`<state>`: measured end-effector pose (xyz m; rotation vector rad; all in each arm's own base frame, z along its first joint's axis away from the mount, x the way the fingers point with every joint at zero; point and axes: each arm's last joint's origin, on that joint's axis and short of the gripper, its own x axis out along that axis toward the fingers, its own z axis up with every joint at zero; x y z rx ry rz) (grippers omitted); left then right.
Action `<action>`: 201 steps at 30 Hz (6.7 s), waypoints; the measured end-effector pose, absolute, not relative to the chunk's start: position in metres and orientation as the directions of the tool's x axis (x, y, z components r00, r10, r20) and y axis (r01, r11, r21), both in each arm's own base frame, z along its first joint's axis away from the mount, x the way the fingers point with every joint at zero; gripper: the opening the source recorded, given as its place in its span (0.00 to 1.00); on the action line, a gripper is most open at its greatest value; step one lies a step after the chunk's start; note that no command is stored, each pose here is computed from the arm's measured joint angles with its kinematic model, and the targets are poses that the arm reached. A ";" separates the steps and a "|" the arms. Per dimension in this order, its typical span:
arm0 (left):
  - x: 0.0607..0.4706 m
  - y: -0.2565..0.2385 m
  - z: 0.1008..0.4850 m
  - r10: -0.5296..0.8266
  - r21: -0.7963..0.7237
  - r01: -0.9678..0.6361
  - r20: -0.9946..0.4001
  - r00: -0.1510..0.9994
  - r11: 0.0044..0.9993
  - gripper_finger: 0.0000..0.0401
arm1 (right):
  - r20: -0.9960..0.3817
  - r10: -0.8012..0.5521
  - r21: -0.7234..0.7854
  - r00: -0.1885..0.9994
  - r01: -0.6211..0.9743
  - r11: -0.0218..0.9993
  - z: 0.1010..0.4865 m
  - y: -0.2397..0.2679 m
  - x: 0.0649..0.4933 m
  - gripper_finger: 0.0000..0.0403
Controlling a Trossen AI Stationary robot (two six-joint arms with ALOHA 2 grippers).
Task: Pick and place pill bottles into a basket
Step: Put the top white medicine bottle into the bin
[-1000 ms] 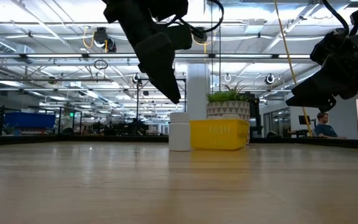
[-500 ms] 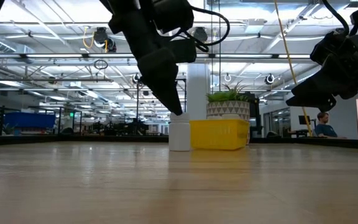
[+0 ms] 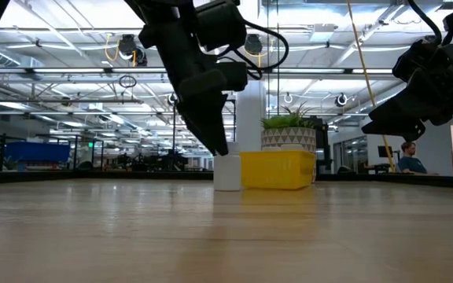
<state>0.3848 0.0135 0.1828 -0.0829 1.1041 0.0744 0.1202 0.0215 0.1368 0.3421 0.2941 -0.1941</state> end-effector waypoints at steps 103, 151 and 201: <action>0.430 0.062 0.240 0.085 -0.029 -0.178 -0.796 0.600 0.984 0.41 | -0.315 -0.137 0.301 0.939 0.236 0.924 0.137 0.022 0.120 0.53; 0.441 0.083 0.202 0.099 -0.004 -0.181 -0.825 0.557 0.983 0.42 | -0.315 -0.137 0.301 0.939 0.235 0.924 0.137 0.022 0.120 0.53; 0.443 0.091 0.241 0.098 0.021 -0.155 -0.855 0.510 0.988 0.62 | -0.315 -0.137 0.300 0.939 0.235 0.924 0.137 0.022 0.120 0.53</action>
